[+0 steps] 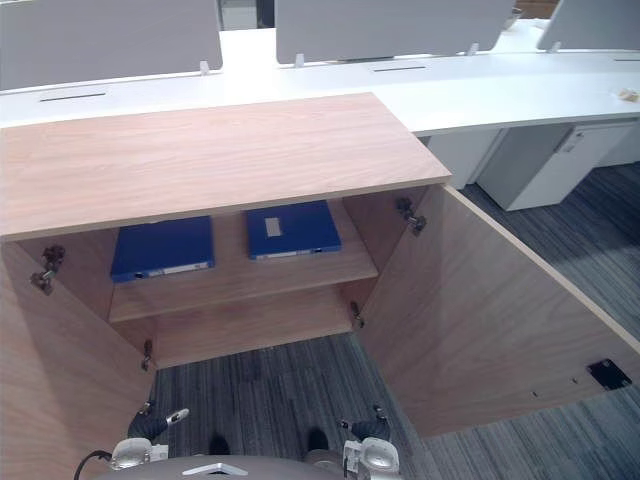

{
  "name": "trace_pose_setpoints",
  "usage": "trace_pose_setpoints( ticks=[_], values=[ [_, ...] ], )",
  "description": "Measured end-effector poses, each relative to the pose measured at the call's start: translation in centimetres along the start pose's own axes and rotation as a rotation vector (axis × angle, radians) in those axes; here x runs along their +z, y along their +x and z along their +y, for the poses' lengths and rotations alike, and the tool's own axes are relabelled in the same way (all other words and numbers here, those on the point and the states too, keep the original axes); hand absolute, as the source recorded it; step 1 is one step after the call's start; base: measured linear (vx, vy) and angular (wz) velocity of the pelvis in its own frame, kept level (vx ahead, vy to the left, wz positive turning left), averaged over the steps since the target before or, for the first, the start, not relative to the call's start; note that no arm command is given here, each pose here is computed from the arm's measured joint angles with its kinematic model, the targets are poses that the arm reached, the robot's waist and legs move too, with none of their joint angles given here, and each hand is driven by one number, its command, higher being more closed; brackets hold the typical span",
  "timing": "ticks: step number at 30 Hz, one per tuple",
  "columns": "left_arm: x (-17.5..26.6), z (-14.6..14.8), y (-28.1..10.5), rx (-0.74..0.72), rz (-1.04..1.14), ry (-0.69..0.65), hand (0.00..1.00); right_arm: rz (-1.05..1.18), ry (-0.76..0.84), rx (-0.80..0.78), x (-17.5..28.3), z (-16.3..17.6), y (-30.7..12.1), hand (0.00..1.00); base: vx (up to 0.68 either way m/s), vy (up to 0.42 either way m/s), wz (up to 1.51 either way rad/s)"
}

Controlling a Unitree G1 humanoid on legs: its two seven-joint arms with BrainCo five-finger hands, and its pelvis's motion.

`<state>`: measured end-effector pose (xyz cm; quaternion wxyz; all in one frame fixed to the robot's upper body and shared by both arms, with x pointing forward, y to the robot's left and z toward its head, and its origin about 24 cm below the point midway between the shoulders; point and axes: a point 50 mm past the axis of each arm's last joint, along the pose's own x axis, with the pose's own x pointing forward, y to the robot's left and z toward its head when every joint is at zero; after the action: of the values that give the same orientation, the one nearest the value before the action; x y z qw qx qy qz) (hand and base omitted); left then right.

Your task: Walk over to the cabinet, pick up the folder, carry it to the office cabinet, place the folder inside the office cabinet, then close the office cabinet door

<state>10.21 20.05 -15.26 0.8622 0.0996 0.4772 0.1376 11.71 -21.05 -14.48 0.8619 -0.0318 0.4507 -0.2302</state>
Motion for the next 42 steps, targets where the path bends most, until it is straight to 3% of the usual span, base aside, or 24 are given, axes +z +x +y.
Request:
trace_pose_setpoints(
  ticks=[4,11,15,20,30,42],
  values=[
    [-0.1,0.1,0.0,0.002,0.009,0.002,0.0,0.007,0.191,-0.108,0.0,-2.4,0.0,0.0,0.04,0.019,-0.46],
    [-0.9,-0.1,-0.4,-0.001,0.026,-0.001,0.0,-0.222,0.507,-0.355,3.6,-8.6,-1.3,0.0,0.09,0.011,-0.6],
    [-0.3,-0.5,-0.6,-0.014,-0.009,-0.009,0.0,-0.381,0.627,-0.492,6.4,-12.1,-2.5,0.0,0.12,-0.014,-0.41],
    [1.0,-1.1,-0.5,-0.05,-0.061,-0.004,0.0,-0.548,0.717,-0.544,11.2,-15.1,-2.7,0.0,0.06,-0.023,-0.33],
    [0.2,-1.9,-1.0,-0.138,-0.071,0.072,0.0,-0.743,0.617,-0.508,19.3,-20.7,-2.7,0.0,-0.01,-0.05,-0.04],
    [-1.2,-2.0,-1.5,-0.171,-0.051,0.128,0.0,-0.772,0.331,-0.382,23.7,-20.1,-2.3,0.0,-0.03,-0.028,0.16]
  ],
)
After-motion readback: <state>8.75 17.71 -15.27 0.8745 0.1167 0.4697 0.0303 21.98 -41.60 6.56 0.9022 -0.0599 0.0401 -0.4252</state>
